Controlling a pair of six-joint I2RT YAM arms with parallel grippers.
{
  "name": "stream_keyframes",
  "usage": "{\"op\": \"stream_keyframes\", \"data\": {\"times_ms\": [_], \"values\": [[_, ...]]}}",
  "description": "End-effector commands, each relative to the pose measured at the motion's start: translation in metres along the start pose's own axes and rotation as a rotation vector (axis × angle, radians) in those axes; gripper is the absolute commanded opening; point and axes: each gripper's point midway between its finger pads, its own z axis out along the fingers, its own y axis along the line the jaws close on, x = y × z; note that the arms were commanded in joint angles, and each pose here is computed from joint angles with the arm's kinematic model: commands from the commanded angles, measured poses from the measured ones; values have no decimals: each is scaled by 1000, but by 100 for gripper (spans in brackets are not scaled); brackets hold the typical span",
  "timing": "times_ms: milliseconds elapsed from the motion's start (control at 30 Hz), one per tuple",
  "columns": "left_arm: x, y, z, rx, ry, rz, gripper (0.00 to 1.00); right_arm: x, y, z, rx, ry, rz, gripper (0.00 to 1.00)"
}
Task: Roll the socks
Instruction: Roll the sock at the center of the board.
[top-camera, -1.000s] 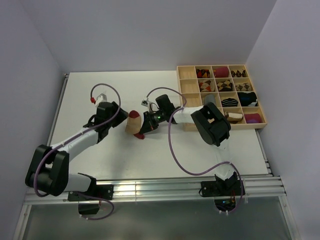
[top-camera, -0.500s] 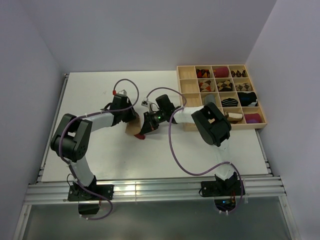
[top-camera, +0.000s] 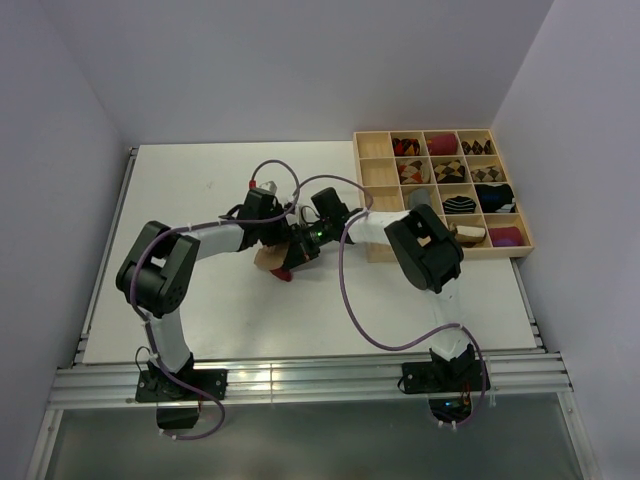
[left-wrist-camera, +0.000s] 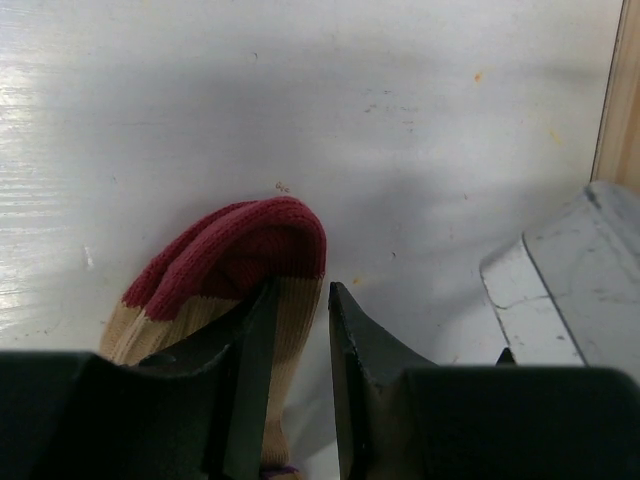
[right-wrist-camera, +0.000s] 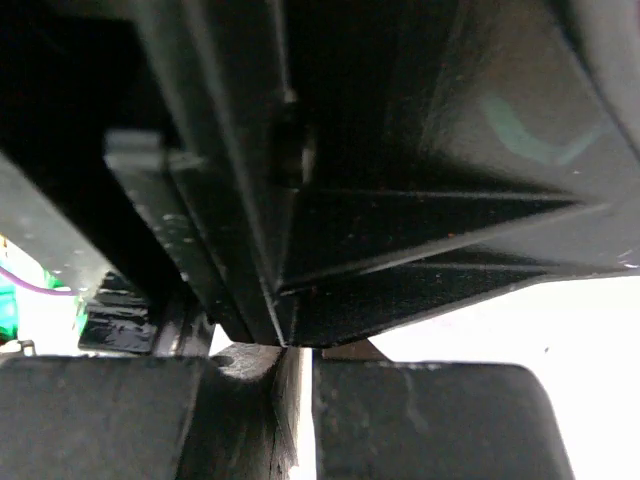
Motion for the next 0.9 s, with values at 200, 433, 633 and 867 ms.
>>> {"op": "stream_keyframes", "data": {"times_ms": [200,433,633,867], "values": [[11,-16,1,68,28,26,33,-7,-23,0,70,-7,155,0],[9,-14,-7,73,-17,-3,33,8,-47,-5,86,-29,283,0],[-2,-24,-21,122,-79,-2,37,7,-51,-8,99,-38,292,0],[-32,-39,-50,144,-194,6,55,8,-53,-8,111,-31,297,0]]}}
